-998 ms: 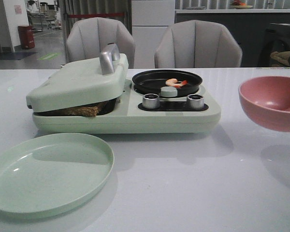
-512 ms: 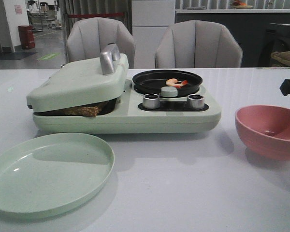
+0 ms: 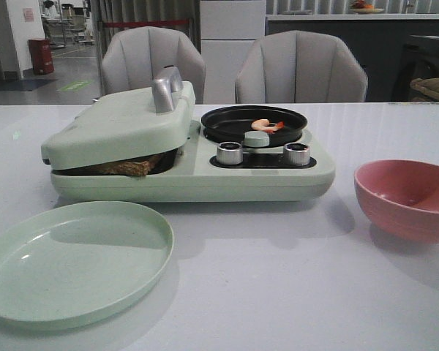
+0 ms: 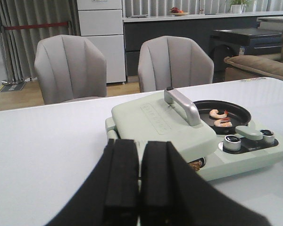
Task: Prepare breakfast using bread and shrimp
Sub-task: 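Open the right gripper and withdraw it from the bowl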
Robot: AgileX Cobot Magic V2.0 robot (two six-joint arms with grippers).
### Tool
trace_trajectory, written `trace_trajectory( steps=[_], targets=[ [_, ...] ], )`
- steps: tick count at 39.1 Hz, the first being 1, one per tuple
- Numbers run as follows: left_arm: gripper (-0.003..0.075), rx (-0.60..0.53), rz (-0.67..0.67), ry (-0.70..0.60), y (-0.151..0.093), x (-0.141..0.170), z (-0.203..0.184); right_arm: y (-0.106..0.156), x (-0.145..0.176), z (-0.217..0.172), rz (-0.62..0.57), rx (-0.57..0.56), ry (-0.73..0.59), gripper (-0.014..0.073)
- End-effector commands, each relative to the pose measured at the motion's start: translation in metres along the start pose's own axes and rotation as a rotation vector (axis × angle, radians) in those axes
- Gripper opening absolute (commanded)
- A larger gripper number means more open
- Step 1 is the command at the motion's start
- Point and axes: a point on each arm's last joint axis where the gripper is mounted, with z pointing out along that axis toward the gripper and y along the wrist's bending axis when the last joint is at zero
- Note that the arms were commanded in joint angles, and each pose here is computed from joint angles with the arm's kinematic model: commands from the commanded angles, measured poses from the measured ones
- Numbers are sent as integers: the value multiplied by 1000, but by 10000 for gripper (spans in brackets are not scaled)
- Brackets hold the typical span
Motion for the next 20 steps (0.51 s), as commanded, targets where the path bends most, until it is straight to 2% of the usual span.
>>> trace_trajectory(
  steps=[1, 11, 20],
  targets=[
    [114, -13, -26, -100, 2, -16, -2, 15, -26, -54, -71, 12, -247, 448],
    [114, -13, -26, -100, 2, -16, -2, 48, -10, -118, -137, -40, -497, 445],
    [114, -13, -26, -100, 2, -16, -2, 70, 30, -151, -173, -134, -655, 445]
  ],
)
